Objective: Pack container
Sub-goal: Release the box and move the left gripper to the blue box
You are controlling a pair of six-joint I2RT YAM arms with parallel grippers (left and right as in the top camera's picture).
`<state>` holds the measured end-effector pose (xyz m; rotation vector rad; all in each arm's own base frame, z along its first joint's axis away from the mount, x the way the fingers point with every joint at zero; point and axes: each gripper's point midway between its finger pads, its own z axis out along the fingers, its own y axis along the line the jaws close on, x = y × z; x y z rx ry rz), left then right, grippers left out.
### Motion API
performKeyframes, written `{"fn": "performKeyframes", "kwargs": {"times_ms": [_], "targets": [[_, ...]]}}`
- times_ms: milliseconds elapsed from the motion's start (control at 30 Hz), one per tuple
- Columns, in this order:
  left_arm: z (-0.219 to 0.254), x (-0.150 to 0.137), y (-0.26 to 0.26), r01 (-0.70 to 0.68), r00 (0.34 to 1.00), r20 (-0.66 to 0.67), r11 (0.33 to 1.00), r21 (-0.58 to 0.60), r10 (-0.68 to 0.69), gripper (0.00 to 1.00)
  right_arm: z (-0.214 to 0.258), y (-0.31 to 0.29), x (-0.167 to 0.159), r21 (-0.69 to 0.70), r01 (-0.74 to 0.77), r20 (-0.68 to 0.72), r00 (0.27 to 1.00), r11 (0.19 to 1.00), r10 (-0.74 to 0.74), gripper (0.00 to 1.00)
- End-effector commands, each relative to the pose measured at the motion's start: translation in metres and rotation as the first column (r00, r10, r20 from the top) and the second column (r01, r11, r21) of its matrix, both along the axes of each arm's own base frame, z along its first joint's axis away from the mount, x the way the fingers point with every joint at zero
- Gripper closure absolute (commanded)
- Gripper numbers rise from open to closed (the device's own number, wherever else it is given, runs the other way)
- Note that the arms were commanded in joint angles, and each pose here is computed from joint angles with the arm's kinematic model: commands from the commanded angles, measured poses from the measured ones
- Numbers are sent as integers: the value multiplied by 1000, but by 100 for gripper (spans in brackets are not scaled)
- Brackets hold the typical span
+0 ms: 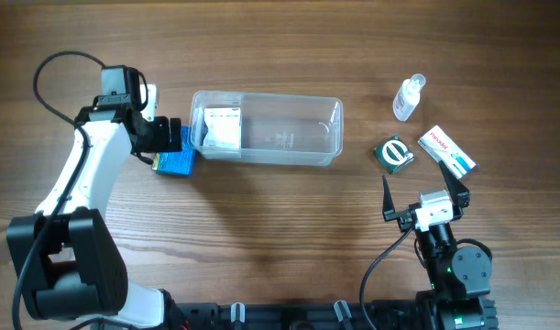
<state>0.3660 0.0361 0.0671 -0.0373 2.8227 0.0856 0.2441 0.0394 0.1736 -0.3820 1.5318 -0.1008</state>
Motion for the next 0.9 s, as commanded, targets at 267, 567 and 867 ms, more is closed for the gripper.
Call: {"fn": "performKeyframes", "kwargs": {"times_ms": [267,567,867], "targets": [[2,1,-18,131,991,20,989,-61,-130,0,1,-3,0,-4,15,5,1000,1000,-15,0],[3,-1,-31,155,988,26,979,-135,-153,0,1,-3,0,-4,15,5,1000,1000,-15,0],[0,-9,-32,151,988,-7,978,-143,-153,1,1,-3,0,-4,15,5,1000,1000,-15,0]]}}
